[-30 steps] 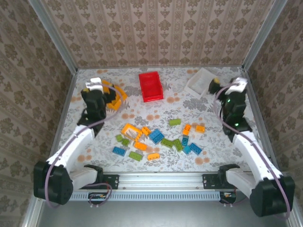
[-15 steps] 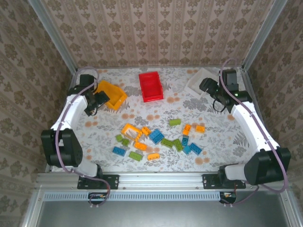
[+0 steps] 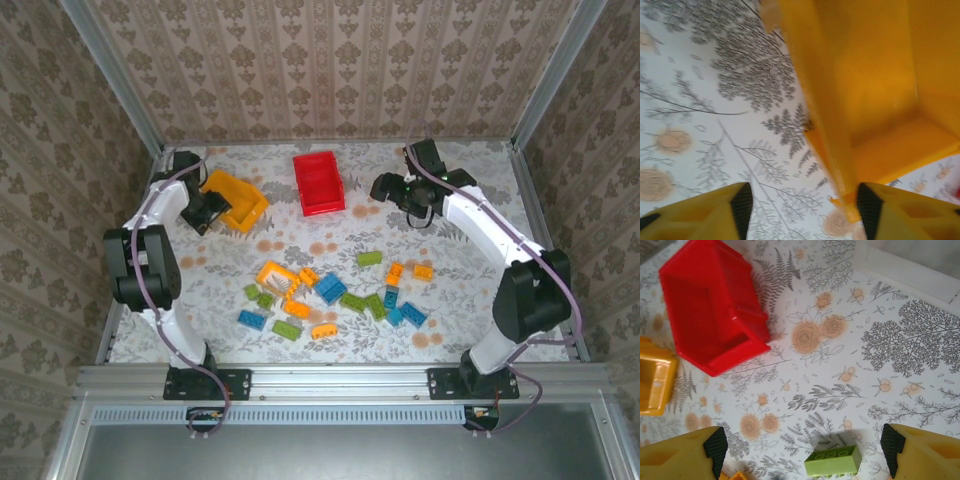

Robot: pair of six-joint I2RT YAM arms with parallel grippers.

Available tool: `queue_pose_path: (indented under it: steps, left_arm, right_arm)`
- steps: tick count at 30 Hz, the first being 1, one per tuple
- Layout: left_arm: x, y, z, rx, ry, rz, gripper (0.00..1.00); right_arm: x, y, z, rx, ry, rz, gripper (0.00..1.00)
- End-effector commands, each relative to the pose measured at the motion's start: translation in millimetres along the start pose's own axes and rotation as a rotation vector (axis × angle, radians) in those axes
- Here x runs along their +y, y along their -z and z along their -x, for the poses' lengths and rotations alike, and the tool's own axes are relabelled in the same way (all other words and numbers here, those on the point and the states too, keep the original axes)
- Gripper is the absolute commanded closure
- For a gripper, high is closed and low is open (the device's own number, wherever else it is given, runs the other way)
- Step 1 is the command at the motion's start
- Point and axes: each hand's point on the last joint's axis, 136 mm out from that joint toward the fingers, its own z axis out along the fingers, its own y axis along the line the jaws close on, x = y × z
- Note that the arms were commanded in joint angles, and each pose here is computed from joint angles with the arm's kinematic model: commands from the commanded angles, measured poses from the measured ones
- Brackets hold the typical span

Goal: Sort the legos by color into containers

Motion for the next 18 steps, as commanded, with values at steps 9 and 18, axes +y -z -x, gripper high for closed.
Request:
queue_pose_path:
  steps: [9, 18]
  left_arm:
    - [0.8, 5.2, 16.0, -0.054, -0.161, 0.072, 0.74]
    - [-7.3, 9.6, -1.7, -0.014, -0.277, 0.088, 0.61]
  right_arm:
    - [44.7, -74.5, 13.4, 0.09, 0.143, 0.09, 0.2]
    - [83.1, -132.4, 22.6, 0.103, 0.195, 0.136, 0.22]
